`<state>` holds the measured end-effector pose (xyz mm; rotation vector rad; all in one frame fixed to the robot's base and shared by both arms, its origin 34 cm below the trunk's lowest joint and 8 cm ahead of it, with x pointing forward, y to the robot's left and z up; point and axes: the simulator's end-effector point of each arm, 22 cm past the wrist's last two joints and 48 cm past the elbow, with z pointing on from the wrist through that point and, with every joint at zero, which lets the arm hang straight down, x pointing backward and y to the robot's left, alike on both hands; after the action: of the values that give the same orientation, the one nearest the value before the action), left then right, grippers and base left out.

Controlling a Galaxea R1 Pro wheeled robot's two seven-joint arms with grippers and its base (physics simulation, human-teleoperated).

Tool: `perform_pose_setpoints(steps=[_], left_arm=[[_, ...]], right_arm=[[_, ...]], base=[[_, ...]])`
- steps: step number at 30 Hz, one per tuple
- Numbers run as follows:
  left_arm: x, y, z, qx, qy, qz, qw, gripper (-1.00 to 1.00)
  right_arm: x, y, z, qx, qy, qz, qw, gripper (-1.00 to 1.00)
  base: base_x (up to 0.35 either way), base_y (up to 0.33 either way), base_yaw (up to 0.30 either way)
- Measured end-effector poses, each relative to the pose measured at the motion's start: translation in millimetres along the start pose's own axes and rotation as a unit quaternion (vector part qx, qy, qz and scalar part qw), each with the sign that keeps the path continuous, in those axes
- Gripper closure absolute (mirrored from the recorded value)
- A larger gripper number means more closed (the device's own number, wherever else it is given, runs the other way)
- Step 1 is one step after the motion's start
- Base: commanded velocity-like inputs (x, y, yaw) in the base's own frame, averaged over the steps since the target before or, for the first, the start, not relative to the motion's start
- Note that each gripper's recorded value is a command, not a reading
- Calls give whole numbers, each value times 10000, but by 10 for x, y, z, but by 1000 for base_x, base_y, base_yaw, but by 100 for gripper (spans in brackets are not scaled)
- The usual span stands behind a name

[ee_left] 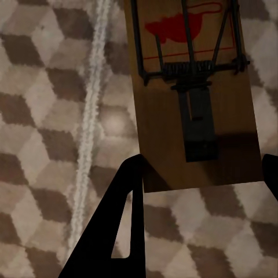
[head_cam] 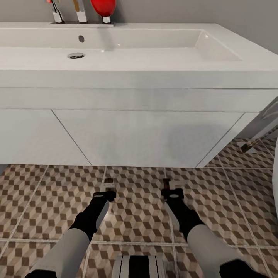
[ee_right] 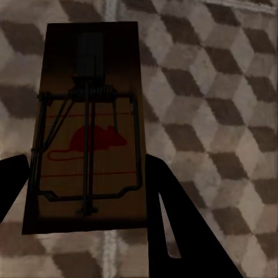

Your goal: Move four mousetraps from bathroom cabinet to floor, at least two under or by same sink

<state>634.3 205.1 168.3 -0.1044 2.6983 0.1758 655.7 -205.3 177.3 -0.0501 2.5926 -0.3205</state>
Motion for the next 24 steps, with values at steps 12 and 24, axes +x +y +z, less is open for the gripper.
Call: perform_pose_setpoints(steps=[12, 24], left_arm=[[-39, -87, -12, 101, -55, 48, 9999, 100], [-223, -11, -15, 22, -399, -35, 9992, 100]], right_arm=[[-203, -17, 4, 41, -299, 145, 9994, 100], [-236, -13, -6, 40, -345, 120, 9993, 100]], base=[[0, 0, 0], [170, 0, 0]])
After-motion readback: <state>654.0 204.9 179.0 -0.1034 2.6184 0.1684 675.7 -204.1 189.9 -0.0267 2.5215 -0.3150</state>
